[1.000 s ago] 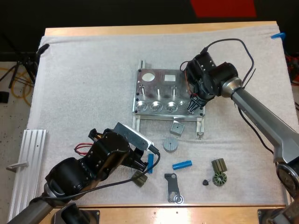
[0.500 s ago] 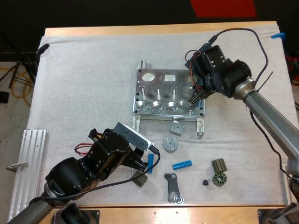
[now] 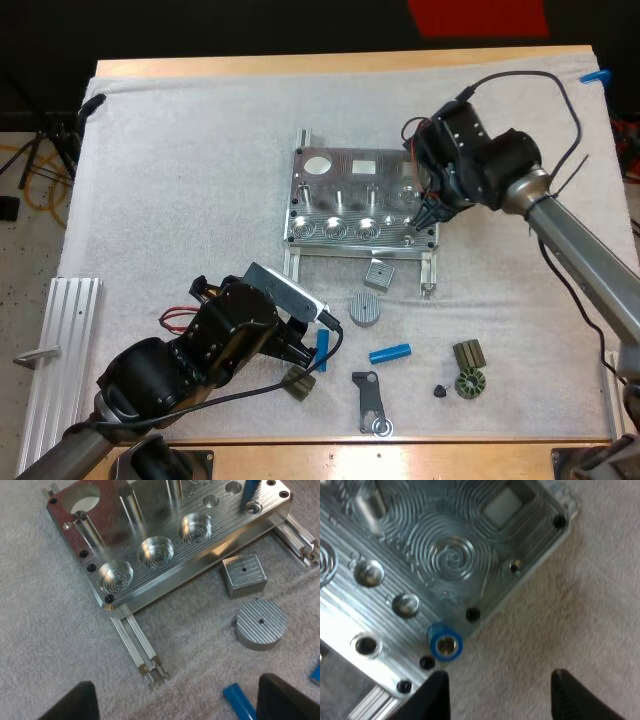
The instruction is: Load cells from right to left
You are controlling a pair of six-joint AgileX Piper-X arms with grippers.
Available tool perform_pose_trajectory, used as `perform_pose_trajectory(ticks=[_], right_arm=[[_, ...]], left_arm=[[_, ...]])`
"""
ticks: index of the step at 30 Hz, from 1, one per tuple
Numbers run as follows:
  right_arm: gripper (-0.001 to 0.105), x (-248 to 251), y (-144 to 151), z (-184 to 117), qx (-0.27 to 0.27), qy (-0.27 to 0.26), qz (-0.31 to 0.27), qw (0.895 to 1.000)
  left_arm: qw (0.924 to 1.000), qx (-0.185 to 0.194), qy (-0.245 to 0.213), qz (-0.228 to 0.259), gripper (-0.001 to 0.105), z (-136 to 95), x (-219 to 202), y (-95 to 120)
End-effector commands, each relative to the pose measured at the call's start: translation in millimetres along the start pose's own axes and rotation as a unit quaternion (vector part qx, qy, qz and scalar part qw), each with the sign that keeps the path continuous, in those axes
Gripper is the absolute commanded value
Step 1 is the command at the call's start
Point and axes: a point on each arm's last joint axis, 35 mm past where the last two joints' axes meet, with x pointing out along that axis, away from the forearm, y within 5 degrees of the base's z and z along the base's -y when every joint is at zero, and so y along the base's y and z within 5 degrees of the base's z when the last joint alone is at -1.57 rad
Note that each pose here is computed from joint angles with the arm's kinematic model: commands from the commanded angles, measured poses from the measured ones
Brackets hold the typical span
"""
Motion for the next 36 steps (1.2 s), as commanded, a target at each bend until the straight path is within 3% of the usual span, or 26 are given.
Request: perform_pose_trajectory(ticks=[1,10,15,21,29,36], right_arm=[[0.046,-19,-3,-5,0.017,-0.007,-0.005,1.0],[0.046,-72,0,-30,0.054,-0.009,-0.003,0.999],[0.046,-102,5,-42,0.081,-0.045,0.027,0.995],[0.046,-135,11,-55,0.097,-0.103,0.071,0.987],[0.046,-177,22,-78,0.091,-0.184,0.117,0.972],[0.046,-189,46,-112,0.086,-0.206,0.18,0.958]], left_arm=[[1.0,0.001,-0.006,0.002,0.065,0,-3,0],[0.9999,0.001,0.006,-0.015,0.065,-1,-3,-1],[0.9996,-0.001,0.027,-0.009,0.065,-6,-3,1],[0.9981,-0.014,0.06,-0.001,0.065,-13,-4,3],[0.9939,-0.054,0.084,-0.047,0.065,-15,-4,0],[0.993,-0.058,0.087,-0.054,0.064,-15,-4,-1]])
